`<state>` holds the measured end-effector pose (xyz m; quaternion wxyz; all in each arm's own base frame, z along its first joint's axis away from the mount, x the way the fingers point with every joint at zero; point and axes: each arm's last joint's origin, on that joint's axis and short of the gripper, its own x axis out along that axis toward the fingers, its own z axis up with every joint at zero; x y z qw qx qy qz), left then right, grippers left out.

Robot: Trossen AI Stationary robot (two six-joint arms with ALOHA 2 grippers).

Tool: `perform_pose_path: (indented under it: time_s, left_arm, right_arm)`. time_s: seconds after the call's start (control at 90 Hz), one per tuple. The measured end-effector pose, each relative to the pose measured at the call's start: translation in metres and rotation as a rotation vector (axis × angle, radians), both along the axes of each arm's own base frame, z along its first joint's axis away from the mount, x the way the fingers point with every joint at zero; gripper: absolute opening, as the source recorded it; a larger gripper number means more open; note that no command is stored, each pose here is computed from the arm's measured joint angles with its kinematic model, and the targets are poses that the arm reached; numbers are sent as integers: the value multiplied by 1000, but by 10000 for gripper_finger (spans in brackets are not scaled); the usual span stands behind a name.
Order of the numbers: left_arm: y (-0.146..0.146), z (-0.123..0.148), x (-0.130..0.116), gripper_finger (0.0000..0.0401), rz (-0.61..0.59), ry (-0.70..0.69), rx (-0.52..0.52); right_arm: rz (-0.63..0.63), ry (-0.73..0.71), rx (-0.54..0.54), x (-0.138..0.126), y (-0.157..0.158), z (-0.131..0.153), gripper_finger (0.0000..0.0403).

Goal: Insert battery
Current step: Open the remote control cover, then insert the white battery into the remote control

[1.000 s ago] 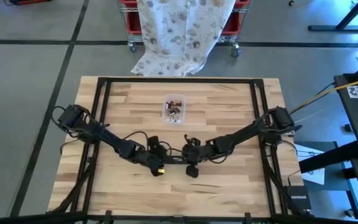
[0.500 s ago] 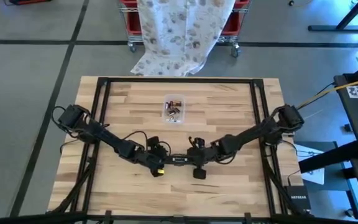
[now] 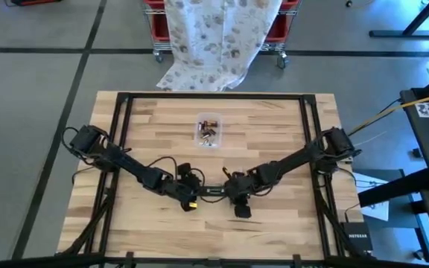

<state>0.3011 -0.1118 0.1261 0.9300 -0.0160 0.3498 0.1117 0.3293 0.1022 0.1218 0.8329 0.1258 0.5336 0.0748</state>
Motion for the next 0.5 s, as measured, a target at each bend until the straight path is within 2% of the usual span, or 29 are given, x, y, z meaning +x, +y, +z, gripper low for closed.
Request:
perform_pose_path:
  time_s: [0.033, 0.133, 0.189, 0.356, 0.5]
  left_arm:
    - [0, 0, 0, 206, 2, -1, -2]
    - [0, 0, 0, 206, 4, -1, -4]
    - [0, 0, 0, 206, 7, 0, -8]
    - [0, 0, -2, 206, 27, 10, -21]
    - [4, 12, -11, 206, 79, 39, -52]
  right_arm:
    - [-33, 7, -15, -1, -2, 3, 50]
    - [-159, 21, -174, -11, -11, 14, 39]
    - [-195, 8, -226, -15, -15, 24, 33]
    - [-175, -79, -255, -26, -18, 58, 24]
    - [-186, -237, -444, -23, -32, 81, 27]
